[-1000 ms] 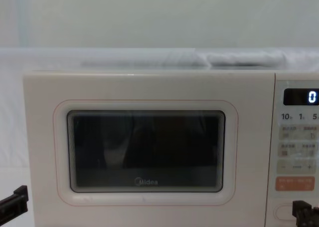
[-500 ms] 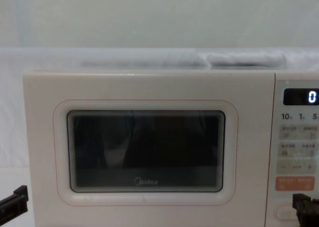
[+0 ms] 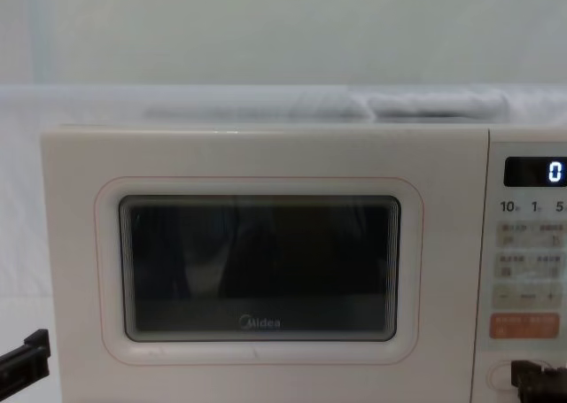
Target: Press the button to open the microwave door with one hand; close the microwave door with the other hand.
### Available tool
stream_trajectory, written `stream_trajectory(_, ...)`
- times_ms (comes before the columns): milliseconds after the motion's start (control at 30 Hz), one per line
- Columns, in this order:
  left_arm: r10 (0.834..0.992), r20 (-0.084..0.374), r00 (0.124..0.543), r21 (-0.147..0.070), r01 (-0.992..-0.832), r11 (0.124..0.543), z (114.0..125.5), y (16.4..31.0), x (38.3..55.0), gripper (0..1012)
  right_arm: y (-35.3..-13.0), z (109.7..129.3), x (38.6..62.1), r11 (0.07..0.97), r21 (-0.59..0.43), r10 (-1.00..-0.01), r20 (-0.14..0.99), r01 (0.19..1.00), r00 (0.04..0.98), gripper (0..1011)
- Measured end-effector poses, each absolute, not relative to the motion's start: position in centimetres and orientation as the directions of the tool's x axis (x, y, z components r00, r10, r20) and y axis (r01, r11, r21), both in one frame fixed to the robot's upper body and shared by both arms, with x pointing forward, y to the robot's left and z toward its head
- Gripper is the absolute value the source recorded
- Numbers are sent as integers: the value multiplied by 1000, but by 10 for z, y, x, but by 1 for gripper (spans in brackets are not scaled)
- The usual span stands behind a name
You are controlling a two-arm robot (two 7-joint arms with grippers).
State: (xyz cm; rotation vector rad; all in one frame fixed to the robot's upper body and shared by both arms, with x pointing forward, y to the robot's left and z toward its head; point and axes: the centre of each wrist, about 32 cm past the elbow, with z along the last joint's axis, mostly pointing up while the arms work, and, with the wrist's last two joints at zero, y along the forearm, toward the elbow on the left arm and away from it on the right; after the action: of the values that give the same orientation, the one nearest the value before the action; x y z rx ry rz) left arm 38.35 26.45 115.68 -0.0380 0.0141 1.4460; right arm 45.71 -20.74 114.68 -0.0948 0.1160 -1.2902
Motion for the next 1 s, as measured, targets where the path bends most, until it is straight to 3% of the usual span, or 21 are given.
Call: stream_trajectory(1000, 992, -33, 124, -18, -992, 124, 1157, 265, 384, 1001, -206, 1133, 475, 242, -139, -970, -56, 960, 236, 0)
